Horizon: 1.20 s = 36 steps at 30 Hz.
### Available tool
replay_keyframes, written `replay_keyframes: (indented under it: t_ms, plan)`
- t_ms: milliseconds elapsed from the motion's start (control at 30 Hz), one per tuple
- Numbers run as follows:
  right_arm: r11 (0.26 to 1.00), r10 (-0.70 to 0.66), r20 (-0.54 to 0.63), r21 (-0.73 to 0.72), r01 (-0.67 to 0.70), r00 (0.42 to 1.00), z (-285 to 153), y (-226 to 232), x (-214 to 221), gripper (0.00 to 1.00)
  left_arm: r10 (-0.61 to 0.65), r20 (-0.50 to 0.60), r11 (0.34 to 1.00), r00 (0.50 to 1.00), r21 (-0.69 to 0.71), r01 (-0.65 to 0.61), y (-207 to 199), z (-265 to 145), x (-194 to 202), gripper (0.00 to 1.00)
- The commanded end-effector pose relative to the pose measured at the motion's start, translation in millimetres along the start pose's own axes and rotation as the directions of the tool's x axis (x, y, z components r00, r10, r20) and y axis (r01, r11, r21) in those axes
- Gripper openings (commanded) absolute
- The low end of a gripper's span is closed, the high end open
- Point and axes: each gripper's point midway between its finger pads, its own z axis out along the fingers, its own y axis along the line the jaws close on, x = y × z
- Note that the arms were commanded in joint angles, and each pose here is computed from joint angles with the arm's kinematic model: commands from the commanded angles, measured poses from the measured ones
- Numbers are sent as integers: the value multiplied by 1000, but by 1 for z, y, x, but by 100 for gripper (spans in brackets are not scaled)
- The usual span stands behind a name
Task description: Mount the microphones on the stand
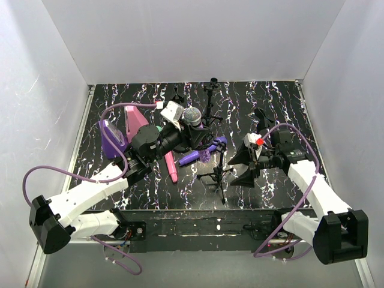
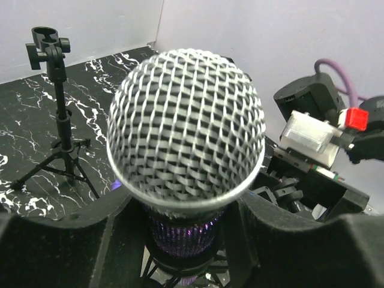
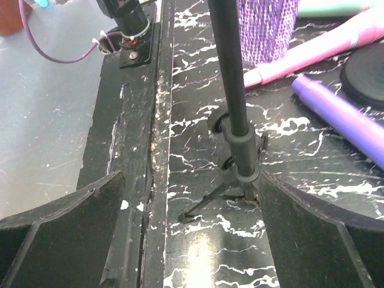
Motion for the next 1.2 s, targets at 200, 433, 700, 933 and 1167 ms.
replay_keyframes:
  t_ms: [200,433,700,933,1167]
  plan:
    - [996,-58,-52,-70,55,997,-7,15,-37,97,-51,-106,994,993,-101,40,11,-18,9,80]
    - [997,-72,-83,19,74,994,-7,2,-56,97,-56,-70,994,996,-103,48,6,-34,-17,97]
    - [992,-91,-90,84,98,992,-8,-12,-75,98,-57,-48,995,997,-82,53,0,-56,-29,98]
    - [985,-129,-68,107,136,989,-7,-25,-97,98,-55,-27,998,998,-32,54,-11,-75,-40,98]
    - [978,-179,-38,104,182,983,8,-36,-113,92,-79,-8,993,997,-85,79,-1,-104,-37,98]
